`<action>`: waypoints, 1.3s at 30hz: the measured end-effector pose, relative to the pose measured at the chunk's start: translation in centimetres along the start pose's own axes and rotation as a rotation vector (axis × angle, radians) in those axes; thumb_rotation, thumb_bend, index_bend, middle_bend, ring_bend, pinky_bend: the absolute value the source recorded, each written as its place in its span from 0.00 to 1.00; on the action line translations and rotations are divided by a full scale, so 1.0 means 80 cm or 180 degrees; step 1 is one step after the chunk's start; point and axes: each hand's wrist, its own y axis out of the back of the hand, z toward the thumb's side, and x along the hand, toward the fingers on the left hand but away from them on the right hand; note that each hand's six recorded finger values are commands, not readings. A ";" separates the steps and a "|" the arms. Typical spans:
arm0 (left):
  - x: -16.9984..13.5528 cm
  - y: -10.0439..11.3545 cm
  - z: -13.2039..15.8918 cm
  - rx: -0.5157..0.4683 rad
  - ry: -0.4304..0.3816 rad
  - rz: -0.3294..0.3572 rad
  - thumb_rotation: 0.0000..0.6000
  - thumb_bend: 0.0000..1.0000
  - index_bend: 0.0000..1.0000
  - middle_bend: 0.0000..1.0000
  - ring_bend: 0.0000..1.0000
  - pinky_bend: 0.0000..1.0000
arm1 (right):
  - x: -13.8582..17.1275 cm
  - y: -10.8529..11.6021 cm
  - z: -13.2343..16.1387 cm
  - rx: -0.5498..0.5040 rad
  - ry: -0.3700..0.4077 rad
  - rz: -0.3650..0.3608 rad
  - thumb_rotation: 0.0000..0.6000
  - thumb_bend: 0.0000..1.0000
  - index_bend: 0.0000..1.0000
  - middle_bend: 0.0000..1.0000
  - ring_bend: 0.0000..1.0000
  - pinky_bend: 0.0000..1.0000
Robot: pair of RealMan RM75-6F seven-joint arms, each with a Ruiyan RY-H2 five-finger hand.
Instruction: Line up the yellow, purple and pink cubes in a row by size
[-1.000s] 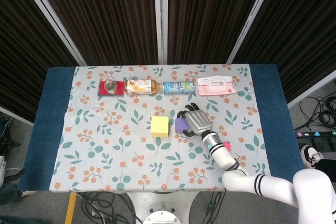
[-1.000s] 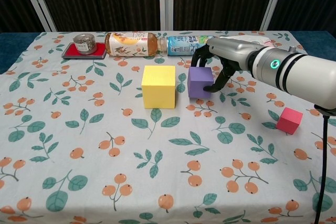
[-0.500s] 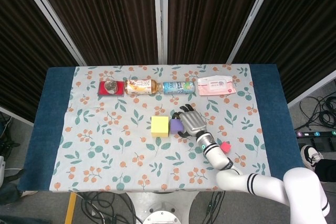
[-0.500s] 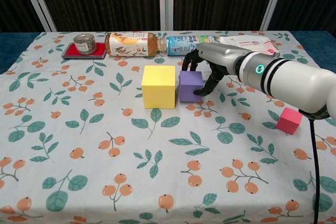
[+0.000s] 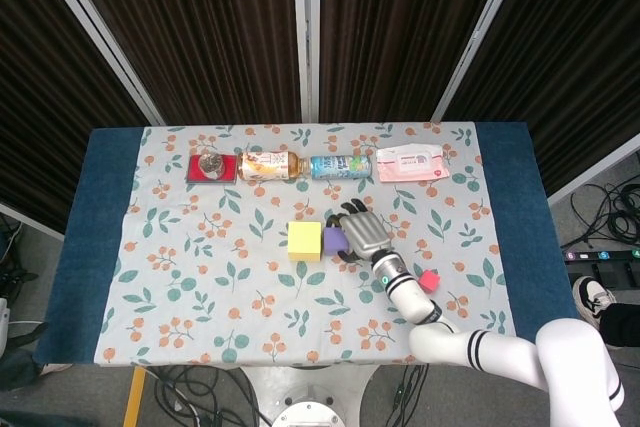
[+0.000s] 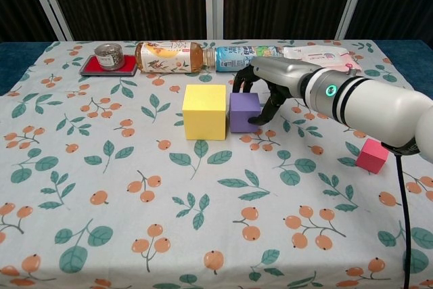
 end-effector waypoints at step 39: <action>0.001 0.000 0.000 -0.0001 -0.0002 0.0008 1.00 0.07 0.33 0.33 0.17 0.23 | 0.005 0.001 -0.001 0.0010 -0.0026 0.0001 1.00 0.14 0.24 0.26 0.07 0.05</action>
